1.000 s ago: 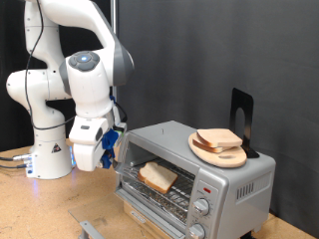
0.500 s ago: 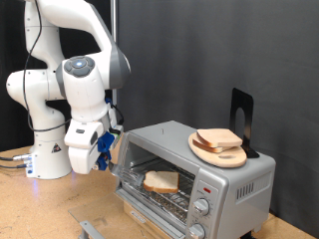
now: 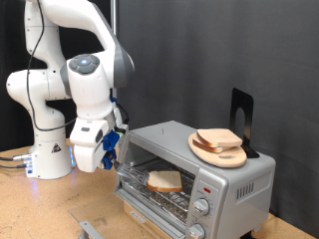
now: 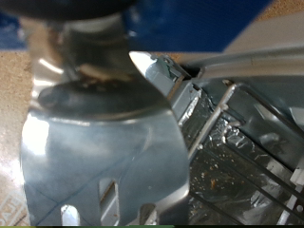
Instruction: Make a piece of toast with the oven
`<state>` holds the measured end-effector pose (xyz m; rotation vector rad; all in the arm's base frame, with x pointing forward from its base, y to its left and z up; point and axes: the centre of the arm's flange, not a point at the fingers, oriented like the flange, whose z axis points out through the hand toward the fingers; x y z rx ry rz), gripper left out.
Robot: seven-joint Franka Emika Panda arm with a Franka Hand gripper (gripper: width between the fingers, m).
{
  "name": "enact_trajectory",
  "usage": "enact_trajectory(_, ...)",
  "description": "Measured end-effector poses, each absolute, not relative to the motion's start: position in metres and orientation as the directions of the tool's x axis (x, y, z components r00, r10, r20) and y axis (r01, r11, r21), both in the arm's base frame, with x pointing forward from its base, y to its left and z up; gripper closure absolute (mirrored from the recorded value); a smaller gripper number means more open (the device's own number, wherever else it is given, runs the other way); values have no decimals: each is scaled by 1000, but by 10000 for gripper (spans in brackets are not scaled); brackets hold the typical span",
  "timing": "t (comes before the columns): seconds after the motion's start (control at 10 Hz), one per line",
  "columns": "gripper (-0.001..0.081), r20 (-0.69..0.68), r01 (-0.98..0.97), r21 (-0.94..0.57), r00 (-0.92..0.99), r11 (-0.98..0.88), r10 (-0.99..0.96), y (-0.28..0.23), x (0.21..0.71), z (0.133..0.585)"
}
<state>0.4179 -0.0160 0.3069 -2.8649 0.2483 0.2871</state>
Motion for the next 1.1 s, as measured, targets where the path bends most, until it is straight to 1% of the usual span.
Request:
enact_trajectory(0.4, 411, -200, -185, -243, 970, -952, -138, -1, 421, 307)
enact_trajectory(0.7, 411, -191, -188, -274, 972, -943, -139, -1, 421, 306)
enact_trajectory(1.1, 411, -183, -181, -356, 976, -917, -121, -46, 400, 310)
